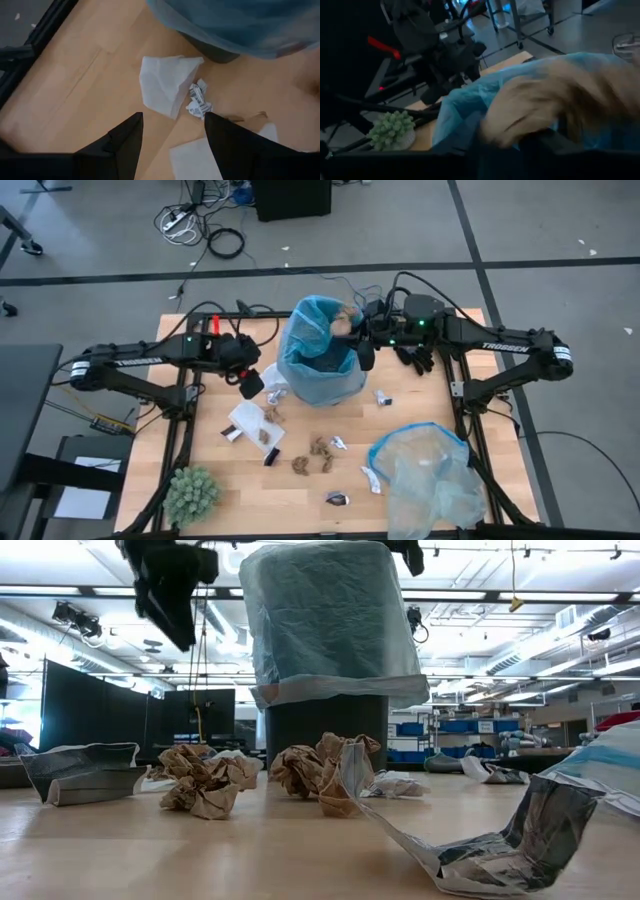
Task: Place trash/remove bag and relplace
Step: Put the brown napkin into the trash bin, then put the white wipes into the trash bin
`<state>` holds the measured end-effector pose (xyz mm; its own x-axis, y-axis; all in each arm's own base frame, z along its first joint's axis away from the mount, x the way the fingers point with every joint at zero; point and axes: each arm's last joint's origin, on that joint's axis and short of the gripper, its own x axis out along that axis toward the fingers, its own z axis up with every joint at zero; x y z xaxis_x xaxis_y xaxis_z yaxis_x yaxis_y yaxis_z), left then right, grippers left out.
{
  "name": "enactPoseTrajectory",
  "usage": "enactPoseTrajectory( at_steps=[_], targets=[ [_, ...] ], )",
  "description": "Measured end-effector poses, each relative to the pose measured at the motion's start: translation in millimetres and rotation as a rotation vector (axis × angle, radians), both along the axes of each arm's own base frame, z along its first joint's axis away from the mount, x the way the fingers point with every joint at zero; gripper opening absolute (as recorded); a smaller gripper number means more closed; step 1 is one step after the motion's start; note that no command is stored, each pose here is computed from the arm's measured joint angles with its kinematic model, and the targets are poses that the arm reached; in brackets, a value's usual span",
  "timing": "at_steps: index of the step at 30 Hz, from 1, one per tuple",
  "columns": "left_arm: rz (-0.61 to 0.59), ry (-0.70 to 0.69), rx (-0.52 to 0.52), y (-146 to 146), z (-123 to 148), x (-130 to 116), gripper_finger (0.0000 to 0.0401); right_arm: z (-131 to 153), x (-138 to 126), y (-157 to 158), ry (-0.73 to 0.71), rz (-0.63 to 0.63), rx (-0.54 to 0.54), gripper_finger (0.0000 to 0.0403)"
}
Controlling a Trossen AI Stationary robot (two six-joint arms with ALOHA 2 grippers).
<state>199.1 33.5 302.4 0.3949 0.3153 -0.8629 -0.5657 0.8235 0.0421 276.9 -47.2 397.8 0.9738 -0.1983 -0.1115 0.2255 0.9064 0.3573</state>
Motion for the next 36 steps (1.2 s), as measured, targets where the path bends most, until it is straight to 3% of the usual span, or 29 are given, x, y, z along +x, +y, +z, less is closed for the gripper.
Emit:
enactPoseTrajectory(
  at_steps=[5,9,18,24,26,31,36],
  targets=[
    [0.026,-0.018,-0.017,-0.5,-21.9,-2.8,0.0223,0.0,-1.0,-1.4,0.002,-0.055,0.003,0.0204],
    [0.032,0.006,-0.022,-0.6,-43.3,-3.5,0.0223,4.0,-3.5,-1.1,-0.024,-0.058,0.002,0.0231],
    [0.071,-0.03,-0.035,-0.7,-98.1,-5.3,0.0223,19.8,-17.8,12.8,-0.099,-0.043,-0.026,0.0221],
    [0.122,-0.087,0.075,2.1,-124.2,-8.9,0.0223,27.1,-27.9,17.8,-0.125,-0.05,-0.03,0.0215],
    [0.169,-0.127,0.104,4.4,-129.2,-9.4,0.0223,28.4,-29.9,19.1,-0.129,-0.067,-0.038,0.0215],
    [0.334,-0.219,0.069,14.2,-141.1,-14.4,0.0223,28.2,-32.6,19.3,-0.112,-0.083,-0.048,0.0215],
    [0.407,-0.273,0.061,22.5,-148.9,-18.3,0.0223,28.0,-33.2,20.2,-0.108,-0.08,-0.048,0.0215]
  ],
)
